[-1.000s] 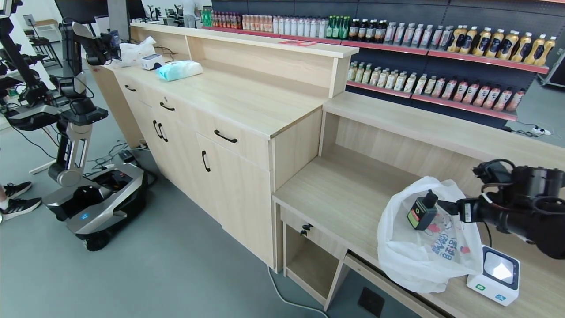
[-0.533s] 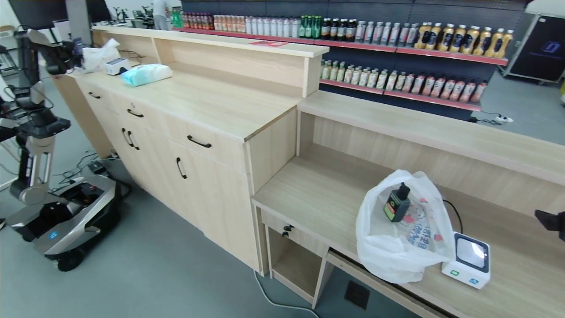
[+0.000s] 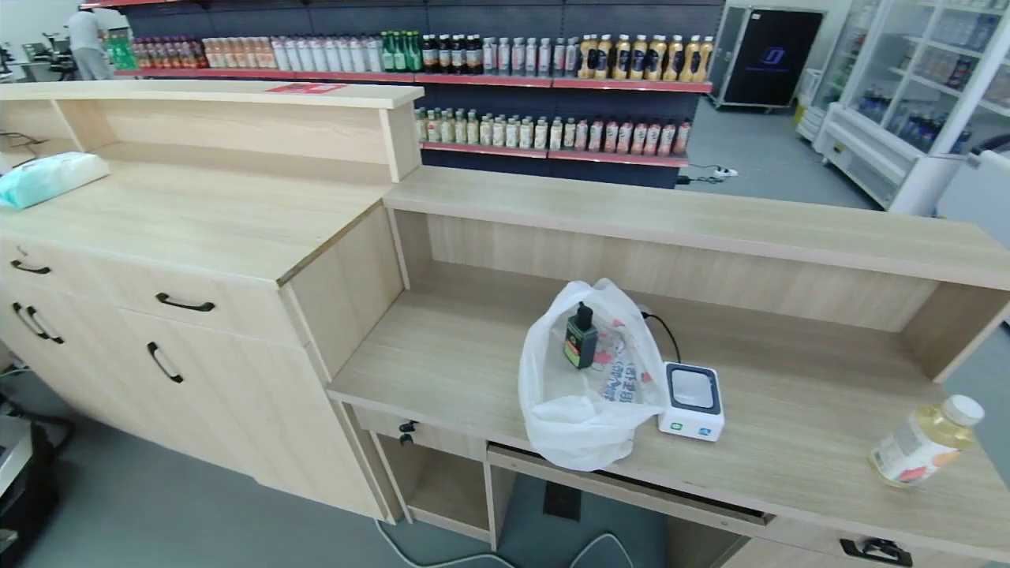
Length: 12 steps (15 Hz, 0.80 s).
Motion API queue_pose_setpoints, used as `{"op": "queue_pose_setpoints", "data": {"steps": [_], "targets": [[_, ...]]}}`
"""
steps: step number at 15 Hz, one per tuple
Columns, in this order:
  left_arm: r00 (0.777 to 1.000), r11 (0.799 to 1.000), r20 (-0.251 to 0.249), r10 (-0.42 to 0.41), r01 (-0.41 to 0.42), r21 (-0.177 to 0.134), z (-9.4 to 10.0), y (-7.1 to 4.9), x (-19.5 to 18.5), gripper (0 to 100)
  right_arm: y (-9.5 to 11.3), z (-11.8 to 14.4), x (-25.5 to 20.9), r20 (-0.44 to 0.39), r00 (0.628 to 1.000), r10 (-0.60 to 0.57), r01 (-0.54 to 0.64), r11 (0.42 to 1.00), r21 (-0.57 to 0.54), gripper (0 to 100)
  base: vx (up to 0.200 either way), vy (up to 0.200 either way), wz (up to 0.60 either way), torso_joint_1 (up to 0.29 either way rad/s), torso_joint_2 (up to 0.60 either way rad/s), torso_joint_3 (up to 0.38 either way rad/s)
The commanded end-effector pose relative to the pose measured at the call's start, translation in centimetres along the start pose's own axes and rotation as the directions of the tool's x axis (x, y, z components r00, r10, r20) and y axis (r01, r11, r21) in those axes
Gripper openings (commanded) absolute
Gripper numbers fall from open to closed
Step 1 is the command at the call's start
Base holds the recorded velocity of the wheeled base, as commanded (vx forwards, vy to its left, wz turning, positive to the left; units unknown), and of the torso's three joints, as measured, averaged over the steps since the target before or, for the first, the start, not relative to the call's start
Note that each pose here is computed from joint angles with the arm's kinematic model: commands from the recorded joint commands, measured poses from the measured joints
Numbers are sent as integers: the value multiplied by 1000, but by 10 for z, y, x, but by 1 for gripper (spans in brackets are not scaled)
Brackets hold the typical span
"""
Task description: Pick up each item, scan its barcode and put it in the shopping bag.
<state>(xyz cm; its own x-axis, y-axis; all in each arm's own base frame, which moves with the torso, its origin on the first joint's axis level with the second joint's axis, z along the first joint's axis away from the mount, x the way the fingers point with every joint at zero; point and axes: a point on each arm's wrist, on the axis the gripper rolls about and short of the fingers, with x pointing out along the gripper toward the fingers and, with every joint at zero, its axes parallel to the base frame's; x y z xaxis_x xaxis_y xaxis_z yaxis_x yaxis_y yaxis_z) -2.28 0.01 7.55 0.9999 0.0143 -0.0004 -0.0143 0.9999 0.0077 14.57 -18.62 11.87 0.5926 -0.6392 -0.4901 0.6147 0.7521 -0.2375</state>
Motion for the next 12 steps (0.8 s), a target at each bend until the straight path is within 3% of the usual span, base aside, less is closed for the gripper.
{"op": "queue_pose_setpoints", "data": {"steps": [1, 2, 4, 12], "targets": [[1000, 1000, 0, 1, -1, 0, 0, 0, 0, 0, -11, -26, 38, -50, 994, 98, -96, 994, 43, 100, 0, 0, 0, 0, 0, 0], [1000, 1000, 0, 1, -1, 0, 0, 0, 0, 0, -13, -30, 55, 34, 978, 205, -204, 978, -37, 100, 0, 0, 0, 0, 0, 0], [1000, 1000, 0, 1, -1, 0, 0, 0, 0, 0, -11, -34, 67, 92, 948, 305, -290, 945, -150, 100, 0, 0, 0, 0, 0, 0], [1000, 1000, 0, 1, -1, 0, 0, 0, 0, 0, -6, -53, 95, 93, 915, 392, -368, 907, -203, 100, 0, 0, 0, 0, 0, 0]]}}
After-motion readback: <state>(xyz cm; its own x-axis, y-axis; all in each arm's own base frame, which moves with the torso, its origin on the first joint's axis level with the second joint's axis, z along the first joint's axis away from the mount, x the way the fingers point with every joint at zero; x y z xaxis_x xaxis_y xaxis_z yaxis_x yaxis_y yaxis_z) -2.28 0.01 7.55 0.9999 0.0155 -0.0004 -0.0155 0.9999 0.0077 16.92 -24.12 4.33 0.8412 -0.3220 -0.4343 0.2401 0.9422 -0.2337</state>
